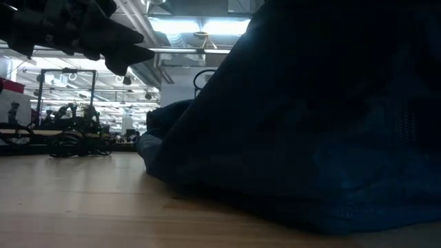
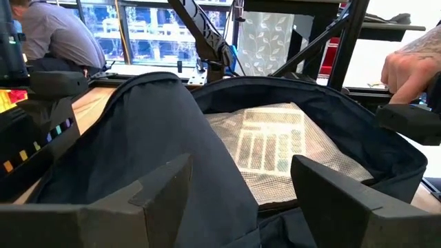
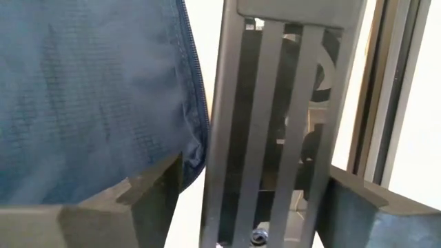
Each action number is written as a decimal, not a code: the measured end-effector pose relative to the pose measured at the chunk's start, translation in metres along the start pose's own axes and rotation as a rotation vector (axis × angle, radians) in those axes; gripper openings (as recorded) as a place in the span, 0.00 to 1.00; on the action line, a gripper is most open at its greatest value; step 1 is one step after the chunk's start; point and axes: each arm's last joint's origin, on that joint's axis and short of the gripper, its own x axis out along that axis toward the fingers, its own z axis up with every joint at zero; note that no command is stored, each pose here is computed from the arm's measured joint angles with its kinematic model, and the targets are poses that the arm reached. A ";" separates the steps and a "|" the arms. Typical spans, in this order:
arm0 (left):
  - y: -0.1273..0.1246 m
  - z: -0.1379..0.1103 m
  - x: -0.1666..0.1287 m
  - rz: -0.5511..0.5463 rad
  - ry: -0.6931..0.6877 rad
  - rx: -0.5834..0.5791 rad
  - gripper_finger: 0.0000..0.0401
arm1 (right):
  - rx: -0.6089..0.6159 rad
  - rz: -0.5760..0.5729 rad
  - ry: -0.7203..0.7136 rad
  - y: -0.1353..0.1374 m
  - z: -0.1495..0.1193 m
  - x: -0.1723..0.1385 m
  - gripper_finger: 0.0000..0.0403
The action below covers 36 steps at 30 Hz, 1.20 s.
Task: Unpack backpack
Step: Remove the black medicine organizer from the black backpack, then remove the transparent zip bag from the black backpack
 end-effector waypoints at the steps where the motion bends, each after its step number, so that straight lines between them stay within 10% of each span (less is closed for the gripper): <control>1: 0.000 0.000 0.000 0.000 0.000 0.000 0.59 | 0.000 -0.003 0.001 0.000 0.000 0.000 0.67; 18: 0.000 -0.003 0.000 0.001 0.027 -0.024 0.59 | 0.012 -0.057 -0.134 0.028 0.034 -0.055 0.69; 36: -0.059 -0.041 0.020 -0.107 0.168 0.043 0.59 | -0.127 -0.100 -0.104 0.278 0.088 -0.081 0.53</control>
